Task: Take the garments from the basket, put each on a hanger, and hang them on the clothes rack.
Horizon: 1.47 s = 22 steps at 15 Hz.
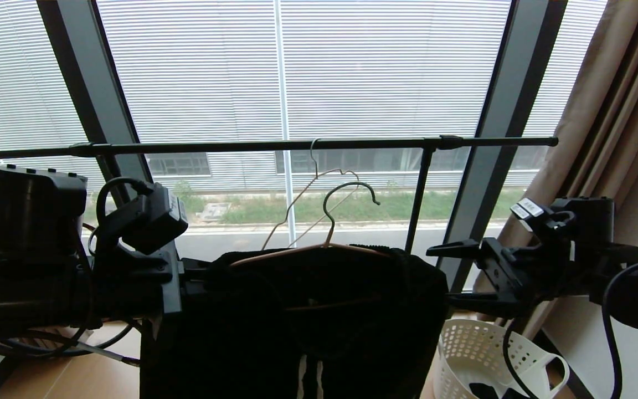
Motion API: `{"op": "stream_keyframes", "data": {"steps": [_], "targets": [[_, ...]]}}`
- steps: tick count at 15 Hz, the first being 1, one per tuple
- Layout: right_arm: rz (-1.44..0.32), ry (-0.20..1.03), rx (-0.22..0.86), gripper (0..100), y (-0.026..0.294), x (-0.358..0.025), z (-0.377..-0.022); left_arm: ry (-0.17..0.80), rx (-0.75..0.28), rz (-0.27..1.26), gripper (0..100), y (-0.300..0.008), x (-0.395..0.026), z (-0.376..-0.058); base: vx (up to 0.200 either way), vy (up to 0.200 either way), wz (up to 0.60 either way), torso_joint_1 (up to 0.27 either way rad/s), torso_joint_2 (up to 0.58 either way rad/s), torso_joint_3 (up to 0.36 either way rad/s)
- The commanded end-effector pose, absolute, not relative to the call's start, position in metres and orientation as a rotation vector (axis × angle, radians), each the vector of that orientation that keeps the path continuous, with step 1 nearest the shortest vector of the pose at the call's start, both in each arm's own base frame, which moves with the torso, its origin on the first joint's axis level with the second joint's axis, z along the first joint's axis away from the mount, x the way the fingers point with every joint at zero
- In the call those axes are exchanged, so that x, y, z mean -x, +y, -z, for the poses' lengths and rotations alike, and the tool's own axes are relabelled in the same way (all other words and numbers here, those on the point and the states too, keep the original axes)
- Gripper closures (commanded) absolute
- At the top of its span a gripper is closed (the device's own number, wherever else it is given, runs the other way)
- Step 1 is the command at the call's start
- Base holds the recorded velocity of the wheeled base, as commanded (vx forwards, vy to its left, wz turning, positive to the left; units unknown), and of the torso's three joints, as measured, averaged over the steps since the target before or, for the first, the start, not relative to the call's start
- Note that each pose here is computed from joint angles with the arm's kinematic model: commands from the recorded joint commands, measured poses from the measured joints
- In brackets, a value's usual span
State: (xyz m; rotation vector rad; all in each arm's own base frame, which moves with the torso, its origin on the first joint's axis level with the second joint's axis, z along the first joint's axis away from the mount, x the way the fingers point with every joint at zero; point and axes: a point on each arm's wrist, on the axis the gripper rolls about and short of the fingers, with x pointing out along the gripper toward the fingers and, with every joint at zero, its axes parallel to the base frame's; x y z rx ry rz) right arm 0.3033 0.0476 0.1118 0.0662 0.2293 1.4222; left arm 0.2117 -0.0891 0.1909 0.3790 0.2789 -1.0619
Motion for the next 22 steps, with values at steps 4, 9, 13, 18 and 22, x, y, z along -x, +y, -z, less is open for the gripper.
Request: {"op": "stream_keyframes", "data": {"steps": [4,9,13,18,22], "targets": [[-1.402,0.267,-0.080,0,0.049,-0.320,-0.068,0.274,-0.378,1.052,100,-0.087,-0.211,-0.192,0.000,0.000,0.00,0.000,0.00,0.000],[-1.416,0.326,-0.105,0,0.059,-0.324,-0.045,0.262,-0.380,1.044,100,-0.086,-0.214,-0.194,0.000,0.000,0.00,0.000,0.00,0.000],[-1.417,0.356,-0.118,0,0.060,-0.327,-0.030,0.232,-0.354,1.031,100,-0.087,-0.215,-0.199,0.000,0.000,0.00,0.000,0.00,0.000],[-1.395,0.365,-0.110,0,0.061,-0.330,-0.026,0.228,-0.332,1.029,100,-0.088,-0.214,-0.201,0.000,0.000,0.00,0.000,0.00,0.000],[-1.380,0.361,-0.105,100,0.059,-0.333,-0.028,0.231,-0.321,1.027,100,-0.087,-0.213,-0.202,0.000,0.000,0.00,0.000,0.00,0.000]]}}
